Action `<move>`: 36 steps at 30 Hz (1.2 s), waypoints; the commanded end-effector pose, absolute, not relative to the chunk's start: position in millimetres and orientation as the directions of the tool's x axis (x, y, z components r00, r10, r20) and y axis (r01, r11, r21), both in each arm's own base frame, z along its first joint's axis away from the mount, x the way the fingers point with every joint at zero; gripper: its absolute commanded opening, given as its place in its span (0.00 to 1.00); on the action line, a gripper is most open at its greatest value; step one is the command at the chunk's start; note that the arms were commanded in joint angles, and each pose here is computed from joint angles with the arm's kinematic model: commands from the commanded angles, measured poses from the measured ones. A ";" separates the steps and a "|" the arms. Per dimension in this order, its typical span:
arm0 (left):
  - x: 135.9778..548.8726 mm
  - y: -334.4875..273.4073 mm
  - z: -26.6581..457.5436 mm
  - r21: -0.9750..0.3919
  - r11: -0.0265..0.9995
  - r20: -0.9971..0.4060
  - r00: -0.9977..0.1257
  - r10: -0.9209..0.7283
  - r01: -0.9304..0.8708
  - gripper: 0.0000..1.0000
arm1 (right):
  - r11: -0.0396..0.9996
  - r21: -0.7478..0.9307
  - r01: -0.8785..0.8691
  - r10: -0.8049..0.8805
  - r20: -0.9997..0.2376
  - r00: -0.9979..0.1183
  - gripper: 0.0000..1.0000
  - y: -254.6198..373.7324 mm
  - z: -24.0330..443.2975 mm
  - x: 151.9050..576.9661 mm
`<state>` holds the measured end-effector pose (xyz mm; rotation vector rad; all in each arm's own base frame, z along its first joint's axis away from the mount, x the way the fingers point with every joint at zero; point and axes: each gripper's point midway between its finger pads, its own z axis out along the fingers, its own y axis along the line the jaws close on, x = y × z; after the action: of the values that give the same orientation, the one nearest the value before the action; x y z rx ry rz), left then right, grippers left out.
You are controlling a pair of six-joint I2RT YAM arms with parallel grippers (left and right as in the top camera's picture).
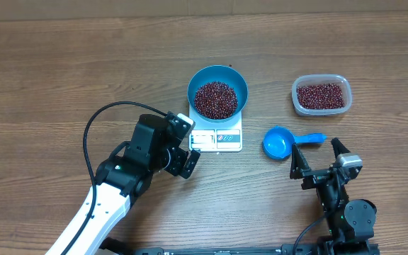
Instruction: Scoop item into bowl and weigh 150g on scale
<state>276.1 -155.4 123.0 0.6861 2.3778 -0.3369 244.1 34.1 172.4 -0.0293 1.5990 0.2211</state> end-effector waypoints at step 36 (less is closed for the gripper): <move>273.3 -155.5 138.7 -0.069 0.835 -0.676 -0.641 0.364 0.546 0.99 | 0.979 0.127 -0.158 0.122 -0.992 -0.041 1.00 35.0 170.4 243.9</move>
<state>275.1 -155.0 127.0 0.6841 2.3668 -0.3382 244.1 34.1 172.4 -0.0290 1.5990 0.2214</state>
